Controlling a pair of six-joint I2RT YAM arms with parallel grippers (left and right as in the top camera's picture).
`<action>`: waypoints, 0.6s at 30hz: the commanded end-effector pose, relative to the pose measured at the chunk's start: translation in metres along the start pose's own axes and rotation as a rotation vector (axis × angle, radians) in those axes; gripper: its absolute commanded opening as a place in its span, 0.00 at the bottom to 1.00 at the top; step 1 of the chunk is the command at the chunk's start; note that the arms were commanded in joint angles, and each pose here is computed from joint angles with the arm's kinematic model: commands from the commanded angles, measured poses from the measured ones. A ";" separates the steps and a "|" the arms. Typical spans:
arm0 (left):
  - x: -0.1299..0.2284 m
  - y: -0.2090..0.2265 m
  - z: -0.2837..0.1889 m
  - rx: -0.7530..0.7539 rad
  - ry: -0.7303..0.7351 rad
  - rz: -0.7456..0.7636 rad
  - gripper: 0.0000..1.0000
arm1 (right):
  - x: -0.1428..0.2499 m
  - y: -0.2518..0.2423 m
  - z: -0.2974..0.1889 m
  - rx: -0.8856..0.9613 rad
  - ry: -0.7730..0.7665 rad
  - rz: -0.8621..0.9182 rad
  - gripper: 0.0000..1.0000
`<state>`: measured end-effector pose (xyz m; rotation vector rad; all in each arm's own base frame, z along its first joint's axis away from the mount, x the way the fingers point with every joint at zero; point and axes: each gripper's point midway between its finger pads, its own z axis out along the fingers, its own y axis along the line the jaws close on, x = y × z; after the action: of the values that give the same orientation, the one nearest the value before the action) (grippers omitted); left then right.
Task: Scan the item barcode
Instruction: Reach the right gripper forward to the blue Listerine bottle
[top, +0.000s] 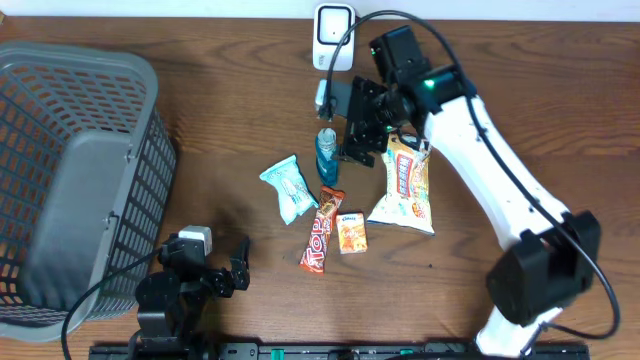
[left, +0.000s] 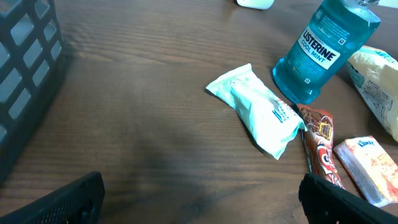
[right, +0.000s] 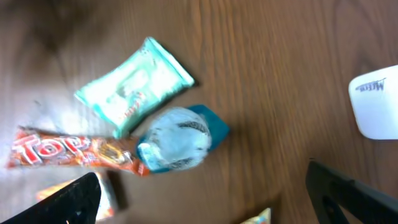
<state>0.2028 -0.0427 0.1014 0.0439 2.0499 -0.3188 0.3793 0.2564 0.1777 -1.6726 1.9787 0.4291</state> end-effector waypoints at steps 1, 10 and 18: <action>0.007 0.000 0.002 0.007 0.021 0.003 1.00 | -0.009 -0.018 0.001 0.048 0.019 -0.116 0.99; 0.007 0.000 0.002 0.007 0.022 0.003 1.00 | 0.000 0.005 0.045 -0.062 0.091 -0.188 0.99; 0.007 0.000 0.002 0.007 0.021 0.003 1.00 | 0.004 0.008 0.059 -0.080 0.110 -0.206 0.99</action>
<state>0.2028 -0.0427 0.1015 0.0439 2.0495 -0.3188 0.3777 0.2835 0.1236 -1.9462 1.9012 0.3711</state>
